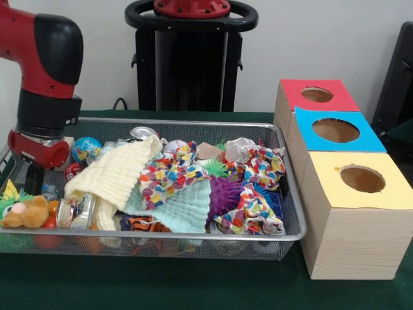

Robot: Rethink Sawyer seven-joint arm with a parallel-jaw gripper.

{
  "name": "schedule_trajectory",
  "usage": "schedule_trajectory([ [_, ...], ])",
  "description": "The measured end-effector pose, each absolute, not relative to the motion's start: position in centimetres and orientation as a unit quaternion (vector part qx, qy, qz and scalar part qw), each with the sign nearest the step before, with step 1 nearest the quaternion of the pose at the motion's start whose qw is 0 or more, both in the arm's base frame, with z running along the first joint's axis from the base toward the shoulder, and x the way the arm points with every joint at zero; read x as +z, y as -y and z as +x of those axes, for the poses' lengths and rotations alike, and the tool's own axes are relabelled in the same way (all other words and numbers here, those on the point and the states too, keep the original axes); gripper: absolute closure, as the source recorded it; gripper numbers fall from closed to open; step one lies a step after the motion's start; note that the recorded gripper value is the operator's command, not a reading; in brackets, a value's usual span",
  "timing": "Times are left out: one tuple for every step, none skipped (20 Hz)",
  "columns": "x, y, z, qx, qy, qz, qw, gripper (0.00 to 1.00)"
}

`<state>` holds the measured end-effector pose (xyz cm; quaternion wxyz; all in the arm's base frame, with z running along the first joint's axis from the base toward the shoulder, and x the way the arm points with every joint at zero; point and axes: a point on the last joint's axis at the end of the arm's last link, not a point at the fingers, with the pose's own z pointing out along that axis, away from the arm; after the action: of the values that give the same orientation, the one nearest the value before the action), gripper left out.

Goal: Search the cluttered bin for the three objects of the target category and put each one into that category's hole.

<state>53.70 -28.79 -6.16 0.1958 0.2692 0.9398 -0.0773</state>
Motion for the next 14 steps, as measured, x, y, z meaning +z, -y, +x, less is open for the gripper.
schedule_trajectory([
  [-6.20,28.76,53.68,-0.077,-0.940,0.269,0.195,1.00],
  [-6.20,28.76,53.69,-0.077,-0.940,0.269,0.195,1.00],
  [-6.18,28.76,53.68,-0.078,-0.940,0.269,0.195,1.00],
  [-6.17,28.74,53.68,-0.078,-0.940,0.268,0.195,1.00],
  [-6.16,28.71,53.68,-0.080,-0.940,0.267,0.195,1.00],
  [-6.13,28.67,53.69,-0.082,-0.941,0.265,0.195,1.00],
  [-6.12,28.66,53.70,-0.082,-0.941,0.264,0.195,1.00],
  [-6.11,28.65,53.70,-0.083,-0.941,0.264,0.194,1.00],
  [-6.06,28.60,53.70,-0.085,-0.942,0.261,0.194,1.00],
  [-6.00,28.55,53.71,-0.086,-0.942,0.260,0.194,1.00],
  [-5.94,28.50,53.72,-0.087,-0.942,0.258,0.194,1.00],
  [-5.86,28.46,53.74,-0.088,-0.943,0.257,0.193,1.00],
  [-5.82,28.43,53.75,-0.089,-0.943,0.256,0.193,1.00],
  [-5.76,28.39,53.77,-0.090,-0.943,0.255,0.193,1.00],
])
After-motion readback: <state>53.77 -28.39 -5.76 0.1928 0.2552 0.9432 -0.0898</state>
